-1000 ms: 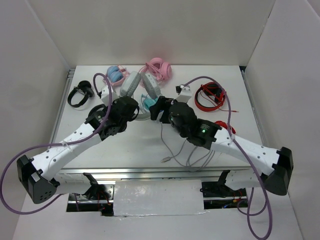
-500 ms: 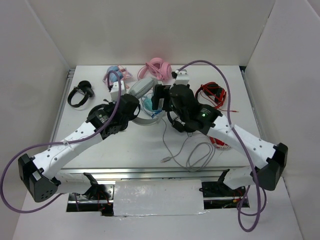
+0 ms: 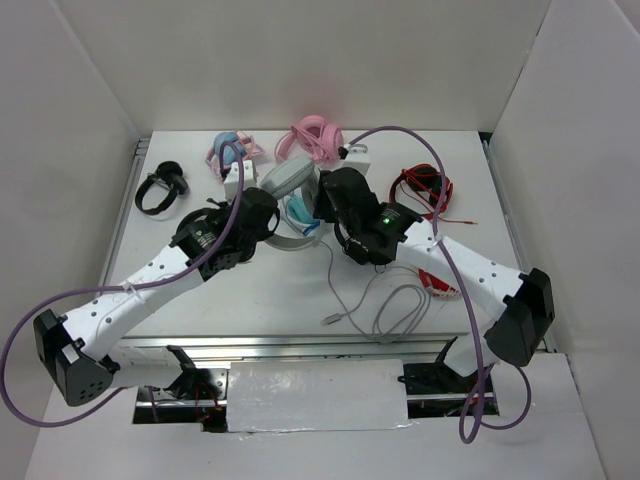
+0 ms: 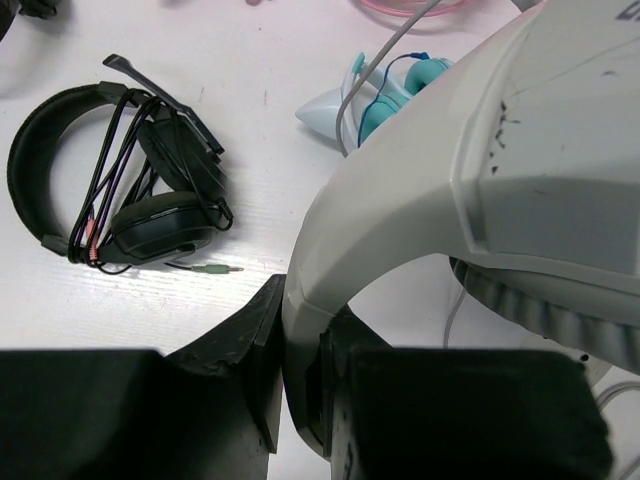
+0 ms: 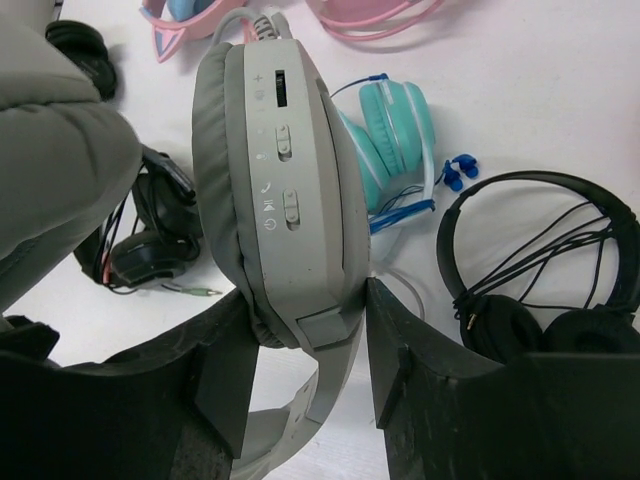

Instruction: Wrap the headphones

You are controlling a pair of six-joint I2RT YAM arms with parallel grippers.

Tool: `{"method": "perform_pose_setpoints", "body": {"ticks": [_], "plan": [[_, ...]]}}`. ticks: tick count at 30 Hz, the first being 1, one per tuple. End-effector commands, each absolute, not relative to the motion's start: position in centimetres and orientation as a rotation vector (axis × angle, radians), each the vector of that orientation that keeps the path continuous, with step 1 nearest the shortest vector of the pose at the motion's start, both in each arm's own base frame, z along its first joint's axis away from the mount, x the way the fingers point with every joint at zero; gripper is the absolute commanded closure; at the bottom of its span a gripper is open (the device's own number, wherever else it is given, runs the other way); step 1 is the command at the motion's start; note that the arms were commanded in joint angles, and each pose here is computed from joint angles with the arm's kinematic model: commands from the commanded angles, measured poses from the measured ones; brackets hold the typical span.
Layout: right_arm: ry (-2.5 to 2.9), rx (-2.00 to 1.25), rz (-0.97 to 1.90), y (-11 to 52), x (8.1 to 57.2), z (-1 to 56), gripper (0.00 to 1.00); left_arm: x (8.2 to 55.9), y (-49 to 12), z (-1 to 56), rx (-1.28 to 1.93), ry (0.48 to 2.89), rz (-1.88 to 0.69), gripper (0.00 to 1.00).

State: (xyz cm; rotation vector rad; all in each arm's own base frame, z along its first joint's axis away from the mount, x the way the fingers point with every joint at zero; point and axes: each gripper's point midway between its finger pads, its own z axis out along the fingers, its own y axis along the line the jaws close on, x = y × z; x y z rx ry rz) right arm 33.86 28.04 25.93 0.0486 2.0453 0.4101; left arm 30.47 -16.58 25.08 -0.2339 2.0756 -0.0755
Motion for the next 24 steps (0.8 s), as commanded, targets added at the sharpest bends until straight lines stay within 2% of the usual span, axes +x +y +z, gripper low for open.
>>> {"method": "perform_pose_setpoints", "body": {"ticks": [1,2,5,6,9,16,19,20,22,24], "plan": [[1.955,0.142,0.474,28.2,34.9,28.2,0.87,31.0,-18.8,29.9,-0.261,1.947,-0.285,1.00],[1.949,0.152,0.480,28.2,34.8,28.3,1.00,31.0,-18.8,29.7,-0.263,1.952,-0.282,1.00],[1.918,0.165,0.510,28.0,34.3,28.9,1.00,31.0,-18.4,29.5,-0.289,1.967,-0.266,0.99],[1.898,0.176,0.522,27.7,34.0,29.6,1.00,31.2,-18.4,29.1,-0.294,1.981,-0.249,0.86],[1.873,0.247,0.525,26.8,33.1,30.2,1.00,31.6,-18.7,28.4,-0.303,2.008,-0.237,0.64],[1.865,0.419,0.541,25.6,31.9,30.0,1.00,32.7,-20.0,25.8,-0.306,2.078,-0.268,0.35],[1.866,0.453,0.500,25.2,32.1,29.5,1.00,32.9,-20.8,24.8,-0.303,2.115,-0.299,0.27],[1.869,0.467,0.478,25.0,32.2,29.2,1.00,32.9,-20.9,24.3,-0.306,2.127,-0.295,0.18],[1.865,0.492,0.435,24.9,32.3,29.1,1.00,32.8,-21.3,24.0,-0.309,2.137,-0.314,0.17],[1.865,0.505,0.410,25.1,32.5,28.5,1.00,32.9,-21.6,23.7,-0.309,2.145,-0.327,0.20]]}}
